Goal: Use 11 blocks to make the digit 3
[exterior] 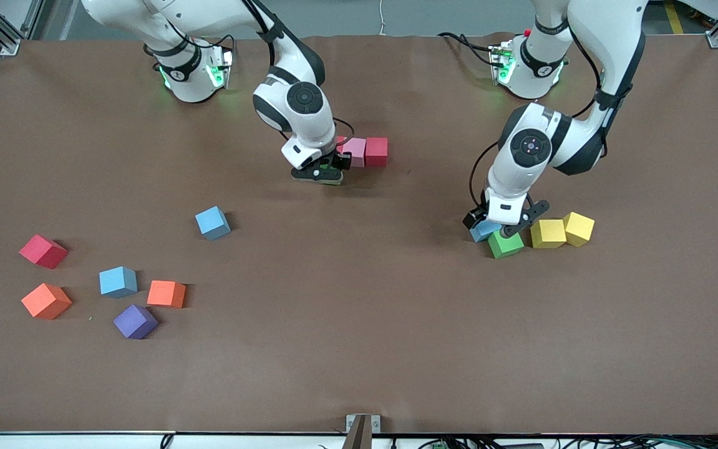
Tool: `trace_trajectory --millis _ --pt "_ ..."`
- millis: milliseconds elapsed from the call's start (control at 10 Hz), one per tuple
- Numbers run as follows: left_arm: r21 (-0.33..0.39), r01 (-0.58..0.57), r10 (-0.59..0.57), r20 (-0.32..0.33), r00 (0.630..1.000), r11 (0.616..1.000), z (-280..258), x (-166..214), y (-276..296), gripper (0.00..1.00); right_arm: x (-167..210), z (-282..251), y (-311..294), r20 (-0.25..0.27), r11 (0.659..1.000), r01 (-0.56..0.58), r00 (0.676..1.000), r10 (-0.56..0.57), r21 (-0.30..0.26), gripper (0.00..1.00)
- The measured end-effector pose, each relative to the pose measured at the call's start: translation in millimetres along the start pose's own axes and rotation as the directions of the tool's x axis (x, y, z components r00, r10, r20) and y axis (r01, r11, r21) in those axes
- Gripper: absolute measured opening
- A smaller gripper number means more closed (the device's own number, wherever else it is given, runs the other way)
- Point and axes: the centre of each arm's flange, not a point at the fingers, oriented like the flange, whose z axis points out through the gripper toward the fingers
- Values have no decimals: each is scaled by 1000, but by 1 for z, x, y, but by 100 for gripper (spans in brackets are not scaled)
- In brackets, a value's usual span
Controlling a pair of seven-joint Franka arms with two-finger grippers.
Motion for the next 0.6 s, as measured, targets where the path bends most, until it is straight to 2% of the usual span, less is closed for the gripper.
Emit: trace_trajectory --millis 599 --pt "7 -60 61 -18 998 998 19 9 -3 100 -3 3 2 -10 1000 17 1000 -17 1 60"
